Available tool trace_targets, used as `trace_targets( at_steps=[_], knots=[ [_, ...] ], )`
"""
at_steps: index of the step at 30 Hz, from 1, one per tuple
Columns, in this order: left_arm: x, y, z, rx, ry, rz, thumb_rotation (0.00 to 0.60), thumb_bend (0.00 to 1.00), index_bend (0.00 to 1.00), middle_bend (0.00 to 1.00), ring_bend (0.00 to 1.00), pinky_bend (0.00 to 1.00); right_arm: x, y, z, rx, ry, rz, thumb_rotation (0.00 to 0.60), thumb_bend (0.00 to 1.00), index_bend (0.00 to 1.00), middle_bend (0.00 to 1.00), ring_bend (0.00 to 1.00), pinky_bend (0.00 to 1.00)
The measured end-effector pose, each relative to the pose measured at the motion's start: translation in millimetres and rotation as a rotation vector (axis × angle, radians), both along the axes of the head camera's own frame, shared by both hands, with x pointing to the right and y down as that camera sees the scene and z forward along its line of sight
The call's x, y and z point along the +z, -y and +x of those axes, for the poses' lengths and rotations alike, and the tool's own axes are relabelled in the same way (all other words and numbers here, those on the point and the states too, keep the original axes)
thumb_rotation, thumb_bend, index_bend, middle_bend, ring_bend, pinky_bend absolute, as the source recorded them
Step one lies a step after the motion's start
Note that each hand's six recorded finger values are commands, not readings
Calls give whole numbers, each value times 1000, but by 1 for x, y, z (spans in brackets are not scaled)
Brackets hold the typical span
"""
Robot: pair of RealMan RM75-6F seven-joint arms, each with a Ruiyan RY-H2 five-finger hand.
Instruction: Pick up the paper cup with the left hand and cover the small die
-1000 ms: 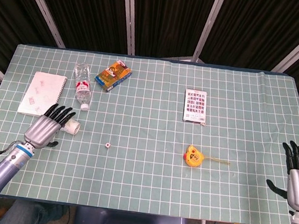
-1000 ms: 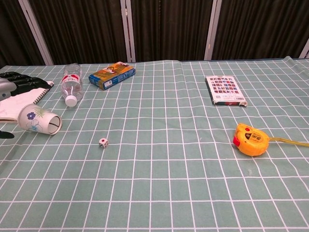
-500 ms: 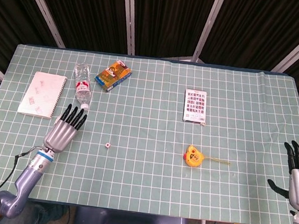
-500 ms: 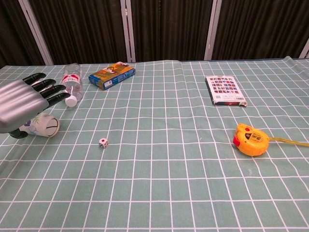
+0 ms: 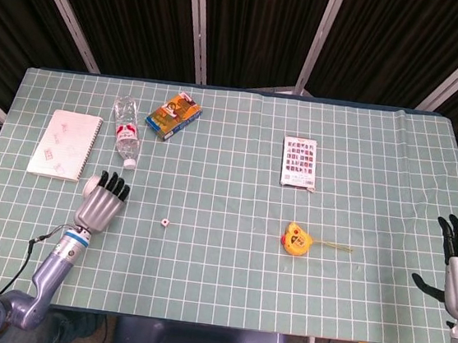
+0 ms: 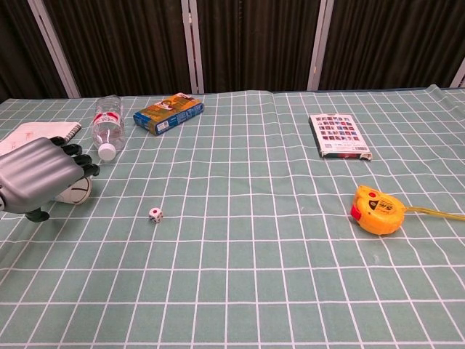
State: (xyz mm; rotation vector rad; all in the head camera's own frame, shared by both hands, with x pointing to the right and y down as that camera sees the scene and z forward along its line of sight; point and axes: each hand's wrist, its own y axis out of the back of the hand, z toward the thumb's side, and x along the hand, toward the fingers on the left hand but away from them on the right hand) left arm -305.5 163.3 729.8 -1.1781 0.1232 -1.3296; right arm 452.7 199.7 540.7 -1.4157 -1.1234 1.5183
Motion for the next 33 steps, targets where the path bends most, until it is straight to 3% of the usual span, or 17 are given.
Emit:
trace_targets(
  at_steps=[3, 8, 14, 19, 23, 30, 33],
  knots=[
    [-1, 1, -1, -9, -22, 11, 600, 0, 495, 511, 445, 488, 0, 0, -1, -3, 2, 1, 600, 0, 0, 0, 0, 0],
    [-6, 6, -6, -44, -58, 28, 600, 0, 507, 520, 454, 492, 0, -1, -2, -8, 7, -4, 600, 0, 0, 0, 0, 0],
    [-23, 16, -6, -135, -199, 17, 600, 0, 488, 500, 446, 491, 0, -1, -3, -7, 8, -6, 600, 0, 0, 0, 0, 0],
    [-42, 28, -2, -279, -458, -45, 600, 0, 464, 464, 435, 488, 1, -1, -3, -9, 10, -10, 600, 0, 0, 0, 0, 0],
    [-55, 37, 2, -439, -756, -135, 600, 0, 464, 452, 430, 500, 2, -1, -3, -8, 11, -14, 600, 0, 0, 0, 0, 0],
    [-59, 41, 13, -767, -1335, -415, 600, 0, 461, 448, 422, 496, 3, -1, -2, -8, 6, -20, 600, 0, 0, 0, 0, 0],
    [-52, 39, 20, -872, -1494, -526, 600, 0, 461, 449, 421, 487, 4, -1, -2, -8, 4, -22, 600, 0, 0, 0, 0, 0]
  ],
)
